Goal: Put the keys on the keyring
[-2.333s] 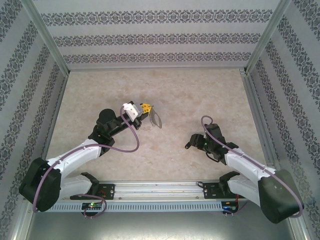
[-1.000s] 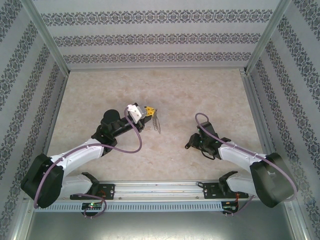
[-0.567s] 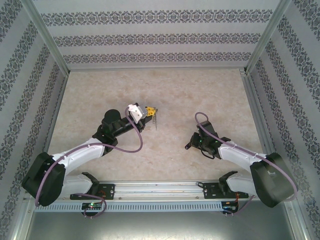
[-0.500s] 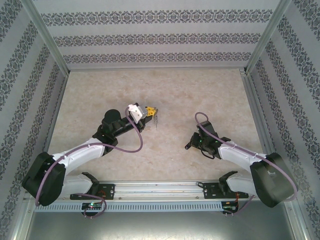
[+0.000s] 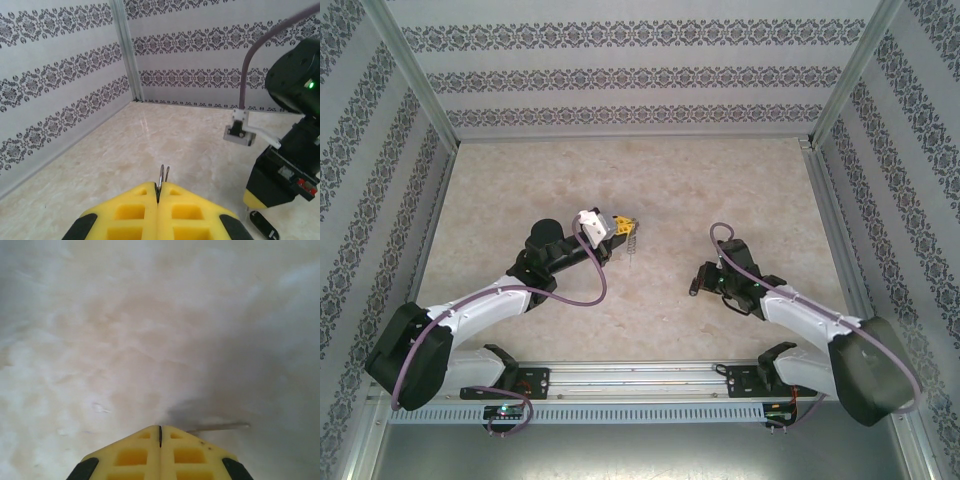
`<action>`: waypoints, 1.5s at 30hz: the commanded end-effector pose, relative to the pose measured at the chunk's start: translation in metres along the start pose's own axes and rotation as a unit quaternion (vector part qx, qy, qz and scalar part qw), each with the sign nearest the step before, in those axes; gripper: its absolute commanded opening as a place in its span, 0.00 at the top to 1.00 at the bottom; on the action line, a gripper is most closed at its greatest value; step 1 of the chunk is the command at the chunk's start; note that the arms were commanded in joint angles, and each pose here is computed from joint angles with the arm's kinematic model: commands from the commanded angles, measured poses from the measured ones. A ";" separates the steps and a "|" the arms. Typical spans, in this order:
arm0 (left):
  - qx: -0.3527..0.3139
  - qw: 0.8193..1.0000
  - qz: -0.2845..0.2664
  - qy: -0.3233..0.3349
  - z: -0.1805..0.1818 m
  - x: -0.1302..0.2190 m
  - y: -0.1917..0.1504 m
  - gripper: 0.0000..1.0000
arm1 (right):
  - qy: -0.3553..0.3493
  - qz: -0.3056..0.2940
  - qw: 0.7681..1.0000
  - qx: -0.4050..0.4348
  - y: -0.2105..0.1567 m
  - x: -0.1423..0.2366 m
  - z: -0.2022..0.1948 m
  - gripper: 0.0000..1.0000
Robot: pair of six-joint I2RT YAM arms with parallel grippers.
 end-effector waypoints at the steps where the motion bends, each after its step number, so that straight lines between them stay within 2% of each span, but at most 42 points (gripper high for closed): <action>1: -0.002 0.999 -0.034 -0.015 0.001 -0.005 0.020 1.00 | 0.126 -0.047 0.988 0.080 0.023 0.022 0.036 1.00; 4: -0.001 0.999 -0.035 -0.023 0.000 -0.007 0.022 1.00 | 0.217 -0.065 0.963 0.144 0.031 0.040 0.055 1.00; 7: 0.000 0.999 -0.033 -0.032 0.001 -0.010 0.024 1.00 | 0.271 -0.073 0.940 0.192 0.039 0.056 0.072 1.00; 18: -0.004 0.998 -0.029 -0.063 0.000 -0.017 0.026 1.00 | 0.388 -0.047 0.874 0.289 0.058 0.082 0.115 1.00; 25: 0.000 0.996 -0.029 -0.082 -0.001 -0.022 0.028 1.00 | 0.409 -0.045 0.859 0.304 0.059 0.092 0.125 1.00; 38: 0.000 0.994 -0.027 -0.103 -0.004 -0.026 0.032 1.00 | 0.387 -0.099 0.854 0.332 0.045 0.106 0.141 1.00; 45: 0.000 0.994 -0.026 -0.109 -0.005 -0.025 0.035 1.00 | 0.385 -0.103 0.853 0.337 0.043 0.107 0.145 1.00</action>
Point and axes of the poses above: each hand's point on the last joint's axis, 136 mm out from that joint toward the fingers, its own x axis back along the fingers, its own z axis along the line the jaws close on, y = z × x, the point moved 10 cm from there along x, back along the fingers, and after that the axes turned 10 degrees about -x, right-handed, at the moved point
